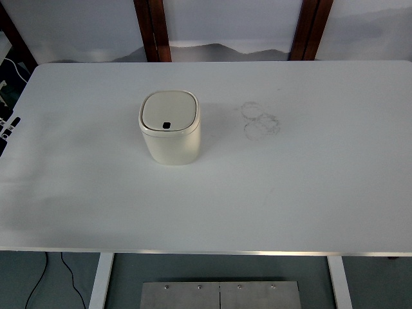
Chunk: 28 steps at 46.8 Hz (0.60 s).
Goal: Close trash bin
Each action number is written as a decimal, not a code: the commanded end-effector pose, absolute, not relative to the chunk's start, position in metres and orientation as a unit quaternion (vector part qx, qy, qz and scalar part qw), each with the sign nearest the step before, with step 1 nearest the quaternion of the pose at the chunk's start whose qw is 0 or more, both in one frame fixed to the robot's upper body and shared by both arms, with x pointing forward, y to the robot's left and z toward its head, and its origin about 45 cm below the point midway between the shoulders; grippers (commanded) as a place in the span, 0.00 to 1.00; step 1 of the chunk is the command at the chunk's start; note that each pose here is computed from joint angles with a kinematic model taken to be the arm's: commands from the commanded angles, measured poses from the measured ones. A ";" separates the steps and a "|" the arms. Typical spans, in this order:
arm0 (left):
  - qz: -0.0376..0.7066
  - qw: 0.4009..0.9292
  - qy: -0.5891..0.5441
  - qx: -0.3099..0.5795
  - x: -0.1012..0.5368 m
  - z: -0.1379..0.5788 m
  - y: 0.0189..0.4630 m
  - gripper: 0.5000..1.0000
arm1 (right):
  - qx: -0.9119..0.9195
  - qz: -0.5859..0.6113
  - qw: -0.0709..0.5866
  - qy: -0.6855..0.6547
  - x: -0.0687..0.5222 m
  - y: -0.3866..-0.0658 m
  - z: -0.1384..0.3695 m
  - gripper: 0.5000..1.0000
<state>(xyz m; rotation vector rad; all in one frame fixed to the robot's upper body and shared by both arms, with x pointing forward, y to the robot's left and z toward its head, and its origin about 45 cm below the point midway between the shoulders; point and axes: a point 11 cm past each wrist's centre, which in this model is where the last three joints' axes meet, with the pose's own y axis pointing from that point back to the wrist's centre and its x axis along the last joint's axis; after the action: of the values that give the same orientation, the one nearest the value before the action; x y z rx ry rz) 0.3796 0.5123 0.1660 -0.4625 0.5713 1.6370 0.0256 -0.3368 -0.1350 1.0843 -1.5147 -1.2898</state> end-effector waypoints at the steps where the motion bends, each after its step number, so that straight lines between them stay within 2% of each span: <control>1: 0.712 0.625 0.246 -0.202 0.383 0.170 0.512 1.00 | 0.433 -0.516 0.424 -0.605 0.025 -0.337 -0.135 0.99; 28: 0.714 0.629 0.234 -0.198 0.387 0.181 0.518 1.00 | 0.434 -0.516 0.419 -0.608 0.030 -0.336 -0.135 0.99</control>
<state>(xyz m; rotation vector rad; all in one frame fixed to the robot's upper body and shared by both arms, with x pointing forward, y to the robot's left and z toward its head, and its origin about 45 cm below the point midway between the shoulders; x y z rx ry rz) 0.3869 0.5176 0.1813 -0.4515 0.5345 1.6363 0.0295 -0.3364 -0.1347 1.0863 -1.5251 -1.2952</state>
